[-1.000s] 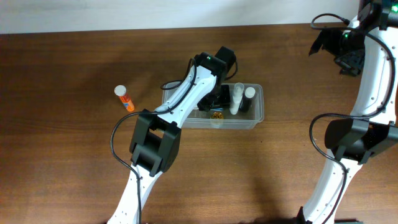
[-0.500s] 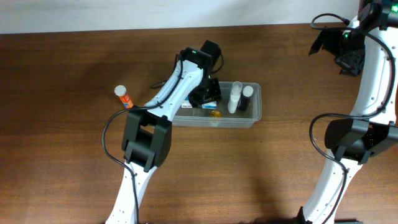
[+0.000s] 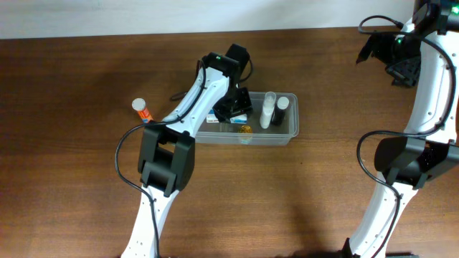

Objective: Pack container
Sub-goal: 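Raise the left gripper and swing it toward the orange tube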

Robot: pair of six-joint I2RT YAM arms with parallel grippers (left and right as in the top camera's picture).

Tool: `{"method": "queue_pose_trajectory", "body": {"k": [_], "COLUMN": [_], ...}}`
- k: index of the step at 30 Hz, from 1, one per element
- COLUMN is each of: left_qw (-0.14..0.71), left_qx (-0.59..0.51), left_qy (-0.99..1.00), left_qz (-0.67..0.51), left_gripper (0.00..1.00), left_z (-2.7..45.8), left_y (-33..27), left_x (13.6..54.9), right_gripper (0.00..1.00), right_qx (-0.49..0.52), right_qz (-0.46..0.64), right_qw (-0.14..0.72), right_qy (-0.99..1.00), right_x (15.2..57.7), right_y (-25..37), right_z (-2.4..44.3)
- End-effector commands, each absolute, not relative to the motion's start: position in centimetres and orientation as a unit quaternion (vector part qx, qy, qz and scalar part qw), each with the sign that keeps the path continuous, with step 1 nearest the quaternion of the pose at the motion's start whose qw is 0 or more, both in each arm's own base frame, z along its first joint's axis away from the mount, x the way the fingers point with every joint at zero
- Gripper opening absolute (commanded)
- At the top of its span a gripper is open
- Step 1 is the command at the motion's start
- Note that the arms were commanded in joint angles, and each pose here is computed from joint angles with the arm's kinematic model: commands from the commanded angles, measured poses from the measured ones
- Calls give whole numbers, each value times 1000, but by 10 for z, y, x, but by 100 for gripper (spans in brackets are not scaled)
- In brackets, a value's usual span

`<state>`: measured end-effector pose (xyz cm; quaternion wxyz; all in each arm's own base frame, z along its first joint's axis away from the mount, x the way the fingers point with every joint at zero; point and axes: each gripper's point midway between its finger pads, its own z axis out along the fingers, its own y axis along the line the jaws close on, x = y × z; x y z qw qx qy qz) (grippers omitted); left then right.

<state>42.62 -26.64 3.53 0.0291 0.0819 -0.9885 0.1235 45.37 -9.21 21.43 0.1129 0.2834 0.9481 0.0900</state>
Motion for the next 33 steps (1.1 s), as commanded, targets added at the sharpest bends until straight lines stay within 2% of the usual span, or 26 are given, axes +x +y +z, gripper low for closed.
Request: {"method": "queue_pose_trajectory", "body": {"k": [1, 7, 10, 16, 33], "left_qw": [48, 44, 33, 10, -10], "left_qx": [109, 116, 120, 116, 112], "left_qy": [-984, -980, -979, -977, -976], "left_qz": [131, 154, 164, 178, 188], "left_gripper": [57, 57, 61, 63, 63], "left_z": [22, 30, 40, 62, 117], "left_y": [-254, -249, -249, -253, -248], "left_x": [431, 441, 449, 460, 461], "right_gripper": [98, 98, 99, 98, 98], "right_qx": [285, 285, 285, 285, 285], "right_qz": [84, 83, 83, 84, 83], "right_qw": [112, 112, 112, 112, 112], "right_qy": [948, 948, 948, 948, 948], "right_x": [450, 450, 450, 450, 450], "right_y": [-94, -94, -94, -94, -94], "right_z": [216, 216, 216, 216, 216]}}
